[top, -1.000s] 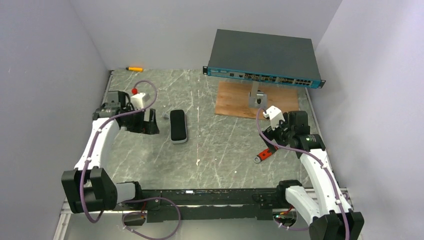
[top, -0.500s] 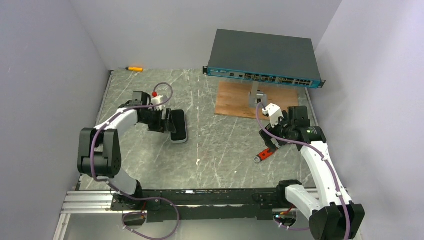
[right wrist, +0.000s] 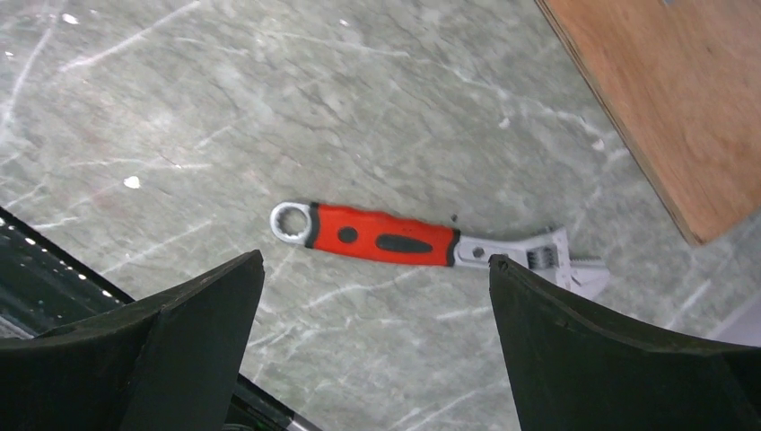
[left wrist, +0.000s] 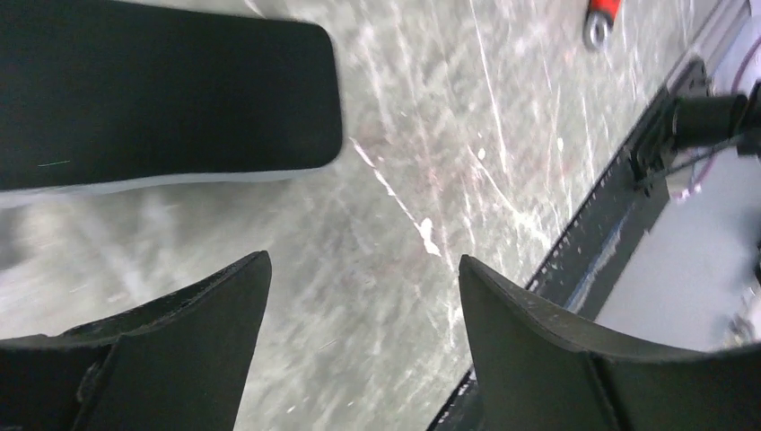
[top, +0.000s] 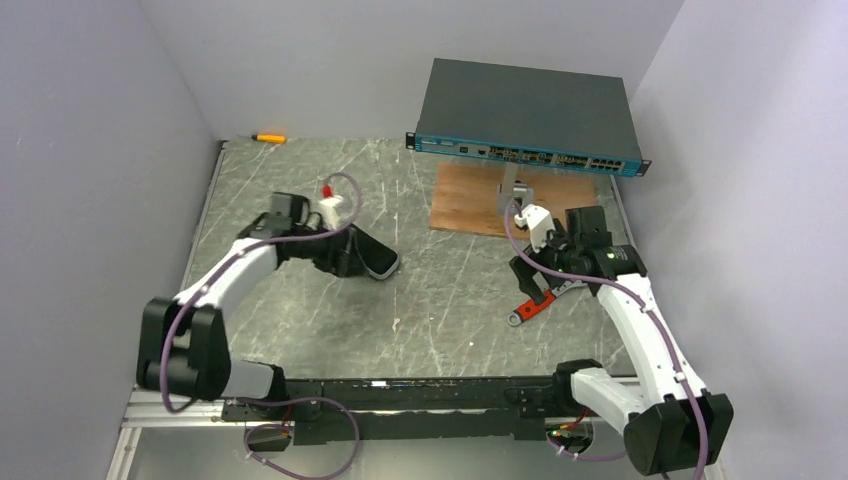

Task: Open the umbrella

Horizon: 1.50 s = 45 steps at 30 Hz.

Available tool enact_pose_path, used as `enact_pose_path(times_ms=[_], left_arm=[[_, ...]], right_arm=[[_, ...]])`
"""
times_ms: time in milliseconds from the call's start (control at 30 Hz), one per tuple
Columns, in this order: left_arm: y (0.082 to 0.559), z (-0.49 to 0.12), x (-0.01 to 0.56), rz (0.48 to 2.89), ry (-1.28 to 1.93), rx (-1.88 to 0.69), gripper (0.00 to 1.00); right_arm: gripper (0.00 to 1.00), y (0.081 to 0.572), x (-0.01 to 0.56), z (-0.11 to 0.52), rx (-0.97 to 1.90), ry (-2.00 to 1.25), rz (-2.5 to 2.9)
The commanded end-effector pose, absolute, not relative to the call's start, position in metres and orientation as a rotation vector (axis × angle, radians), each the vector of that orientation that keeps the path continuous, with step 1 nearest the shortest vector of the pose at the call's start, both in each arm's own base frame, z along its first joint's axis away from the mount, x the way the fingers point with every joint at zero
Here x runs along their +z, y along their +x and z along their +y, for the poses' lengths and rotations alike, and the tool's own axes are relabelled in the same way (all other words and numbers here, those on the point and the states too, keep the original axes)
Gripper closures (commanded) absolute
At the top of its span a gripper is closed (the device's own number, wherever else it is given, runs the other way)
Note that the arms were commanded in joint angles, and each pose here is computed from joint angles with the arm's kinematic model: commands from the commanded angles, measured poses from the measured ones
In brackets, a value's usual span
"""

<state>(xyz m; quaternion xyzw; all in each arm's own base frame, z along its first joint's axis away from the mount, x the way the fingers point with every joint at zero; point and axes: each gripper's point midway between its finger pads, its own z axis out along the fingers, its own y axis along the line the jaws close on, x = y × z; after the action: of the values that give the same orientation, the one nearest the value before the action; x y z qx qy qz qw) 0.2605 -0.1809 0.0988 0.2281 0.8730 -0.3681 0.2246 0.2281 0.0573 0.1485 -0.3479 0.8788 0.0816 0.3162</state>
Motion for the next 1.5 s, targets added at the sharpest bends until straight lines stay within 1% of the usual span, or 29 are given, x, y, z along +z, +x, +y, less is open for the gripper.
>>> enact_pose_path(times_ms=[0, 100, 167, 300, 433, 533, 633, 800, 900, 1067, 1167, 1233, 1267, 1367, 1467], left_arm=[[0.286, -0.130, 0.150, 2.211, 0.539, -0.892, 0.18], [0.325, -0.074, 0.164, 2.184, 0.397, -0.633, 0.19], [0.349, -0.049, 0.163, 2.199, 0.354, -0.537, 0.20], [0.394, -0.041, 0.141, 2.301, 0.350, -0.589, 0.21], [0.411, -0.050, 0.111, 2.373, 0.275, -0.696, 0.25], [0.411, -0.070, 0.096, 2.402, 0.257, -0.784, 0.29], [0.401, -0.100, 0.084, 2.425, 0.326, -0.850, 0.35], [0.370, -0.155, 0.069, 2.440, 0.529, -0.923, 0.46], [0.352, -0.179, 0.068, 2.428, 0.561, -0.989, 0.54], [0.321, -0.212, 0.073, 2.424, 0.565, -1.113, 0.60], [0.309, -0.227, 0.083, 2.400, 0.538, -1.227, 0.59], [0.302, -0.230, 0.093, 2.369, 0.515, -1.286, 0.55], [0.302, -0.229, 0.103, 2.325, 0.530, -1.271, 0.51], [0.303, -0.207, 0.122, 2.189, 0.511, -1.139, 0.35], [0.308, -0.179, 0.135, 2.072, 0.470, -0.986, 0.25]], right_arm=[[0.02, 0.244, 0.154, 0.093, 0.272, -0.976, 2.214], [0.02, 0.249, 0.148, 0.117, 0.302, -1.034, 2.189], [0.02, 0.251, 0.146, 0.129, 0.326, -1.063, 2.172], [0.03, 0.247, 0.140, 0.145, 0.331, -1.161, 2.155], [0.02, 0.246, 0.138, 0.152, 0.323, -1.228, 2.140], [0.02, 0.246, 0.138, 0.153, 0.303, -1.250, 2.137], [0.02, 0.247, 0.139, 0.152, 0.287, -1.264, 2.136], [0.02, 0.249, 0.146, 0.159, 0.292, -1.270, 2.114], [0.02, 0.251, 0.145, 0.164, 0.291, -1.269, 2.105], [0.03, 0.255, 0.142, 0.183, 0.306, -1.273, 2.061], [0.03, 0.255, 0.139, 0.199, 0.322, -1.269, 2.056], [0.04, 0.251, 0.136, 0.211, 0.344, -1.286, 2.046], [0.04, 0.248, 0.135, 0.217, 0.351, -1.304, 2.028], [0.04, 0.240, 0.127, 0.237, 0.328, -1.372, 1.958], [0.04, 0.239, 0.122, 0.257, 0.329, -1.399, 1.916]])
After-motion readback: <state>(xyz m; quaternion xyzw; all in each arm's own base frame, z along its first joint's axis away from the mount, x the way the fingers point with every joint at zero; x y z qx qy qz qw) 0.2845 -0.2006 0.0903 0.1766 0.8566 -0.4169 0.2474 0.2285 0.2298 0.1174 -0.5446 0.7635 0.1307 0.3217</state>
